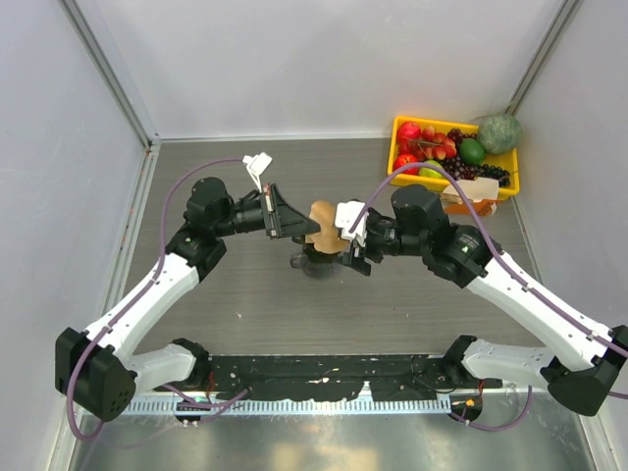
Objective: Place the coffee filter in the dripper
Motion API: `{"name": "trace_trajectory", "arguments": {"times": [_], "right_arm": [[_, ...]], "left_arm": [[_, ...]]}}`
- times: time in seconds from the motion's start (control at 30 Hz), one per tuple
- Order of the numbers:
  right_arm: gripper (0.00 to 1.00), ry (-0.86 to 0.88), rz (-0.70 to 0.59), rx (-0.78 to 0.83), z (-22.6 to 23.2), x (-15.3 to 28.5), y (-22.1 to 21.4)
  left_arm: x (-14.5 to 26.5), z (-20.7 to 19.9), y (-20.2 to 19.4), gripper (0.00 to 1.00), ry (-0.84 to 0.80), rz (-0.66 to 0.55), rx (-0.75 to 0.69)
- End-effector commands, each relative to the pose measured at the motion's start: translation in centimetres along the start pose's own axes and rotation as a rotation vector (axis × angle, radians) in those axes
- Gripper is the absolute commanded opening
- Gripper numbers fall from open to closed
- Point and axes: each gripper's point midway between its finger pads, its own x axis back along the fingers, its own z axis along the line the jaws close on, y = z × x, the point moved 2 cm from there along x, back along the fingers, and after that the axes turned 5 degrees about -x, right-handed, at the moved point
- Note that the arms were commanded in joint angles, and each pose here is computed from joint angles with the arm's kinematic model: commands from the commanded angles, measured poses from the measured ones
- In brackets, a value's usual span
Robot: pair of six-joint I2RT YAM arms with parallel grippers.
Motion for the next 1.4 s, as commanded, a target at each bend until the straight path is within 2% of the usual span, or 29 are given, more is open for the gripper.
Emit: {"name": "trace_trajectory", "arguments": {"times": [0.0,0.17,0.23,0.3,0.5,0.7,0.9,1.17,1.27,1.37], "right_arm": [[0.79,-0.074,-0.046,0.036,-1.3,0.8,2.1],[0.96,-0.172,-0.072,0.002,-3.1,3.5,2.6],[0.99,-0.178,-0.073,-0.003,-3.1,4.4,2.5],[0.95,-0.17,-0.089,-0.013,-2.8,5.4,2.6],[0.95,-0.248,-0.092,-0.045,-3.5,8.1,2.9],[0.95,-0.295,-0.11,-0.16,-5.1,8.3,3.2],[0.96,-0.283,-0.116,-0.28,-6.5,7.0,2.9],[0.96,-0.24,-0.111,-0.327,-7.0,4.9,2.2],[0.95,-0.228,-0.107,-0.334,-7.1,4.5,2.0],[0.95,-0.208,-0.104,-0.35,-7.1,3.7,1.8]], "left_arm": [[0.4,-2.1,1.8,0.0,-0.018,-0.038,-0.125],[1.9,-0.7,1.3,0.0,0.141,0.017,-0.3],[2.5,-0.2,1.5,0.0,0.21,0.046,-0.367],[3.1,-0.5,1.9,0.0,0.262,0.09,-0.41],[4.3,1.7,2.3,0.0,0.433,0.228,-0.443],[3.9,4.3,3.1,0.0,0.545,0.315,-0.404],[2.4,6.3,2.8,0.0,0.541,0.369,-0.349],[0.6,8.8,2.4,0.01,0.541,0.404,-0.301],[-0.3,9.1,2.3,0.06,0.52,0.401,-0.302],[-1.0,9.4,2.2,0.16,0.502,0.407,-0.299]]}}
